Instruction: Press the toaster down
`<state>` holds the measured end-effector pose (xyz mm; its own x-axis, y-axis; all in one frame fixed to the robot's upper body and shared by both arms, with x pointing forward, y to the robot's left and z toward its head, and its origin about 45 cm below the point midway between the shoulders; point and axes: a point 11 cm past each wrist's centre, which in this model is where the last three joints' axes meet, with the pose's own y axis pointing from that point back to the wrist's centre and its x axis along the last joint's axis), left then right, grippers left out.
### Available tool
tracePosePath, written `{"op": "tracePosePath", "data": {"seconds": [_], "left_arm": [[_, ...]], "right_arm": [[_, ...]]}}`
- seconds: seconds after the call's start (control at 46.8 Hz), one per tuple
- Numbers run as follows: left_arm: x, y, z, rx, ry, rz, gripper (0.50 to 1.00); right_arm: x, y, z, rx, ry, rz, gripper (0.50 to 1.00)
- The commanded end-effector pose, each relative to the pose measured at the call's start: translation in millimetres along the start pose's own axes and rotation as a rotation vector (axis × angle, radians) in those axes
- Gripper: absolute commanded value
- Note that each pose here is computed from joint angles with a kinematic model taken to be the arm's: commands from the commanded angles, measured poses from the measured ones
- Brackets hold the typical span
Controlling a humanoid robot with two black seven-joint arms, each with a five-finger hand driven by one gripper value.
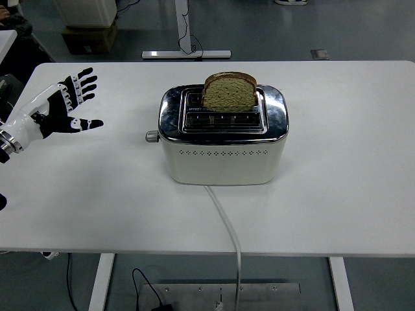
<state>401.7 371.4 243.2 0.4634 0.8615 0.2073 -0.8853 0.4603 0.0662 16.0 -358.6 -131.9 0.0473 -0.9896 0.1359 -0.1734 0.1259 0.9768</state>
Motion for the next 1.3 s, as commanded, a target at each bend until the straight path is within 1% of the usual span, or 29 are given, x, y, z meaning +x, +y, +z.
{"op": "tracePosePath", "data": {"seconds": [0.0,0.15,0.385,0.534,0.641,1.047,1.282], "left_arm": [[-4.2,4.1,1.0,-0.003,-0.044,-0.031,1.000],[-9.3,8.3,-5.9,0.025,-0.106,-0.066,1.000],[-32.8,15.6,-8.1,0.052,-0.254,-0.183,1.000],[-36.2,16.5,-9.4,0.064,-0.333,-0.206,1.000],[-45.8,14.9,-7.5,0.061,-0.395,-0.252,1.000],[-67.0,10.9,-6.3,0.055,-0.562,-0.347,1.000],[-70.3,7.2,-4.8,0.047,-0.575,-0.356,1.000]], "right_arm": [[0.0,0.0,0.0,0.000,0.000,0.000,0.998],[0.5,0.0,0.1,0.000,0.000,0.002,0.998],[0.0,0.0,0.0,0.000,0.000,0.000,0.998],[0.0,0.0,0.0,0.000,0.000,0.000,0.998],[0.0,0.0,0.0,0.000,0.000,0.000,0.998],[0.0,0.0,0.0,0.000,0.000,0.000,0.998],[0.5,0.0,0.1,0.000,0.000,0.002,0.998]]}}
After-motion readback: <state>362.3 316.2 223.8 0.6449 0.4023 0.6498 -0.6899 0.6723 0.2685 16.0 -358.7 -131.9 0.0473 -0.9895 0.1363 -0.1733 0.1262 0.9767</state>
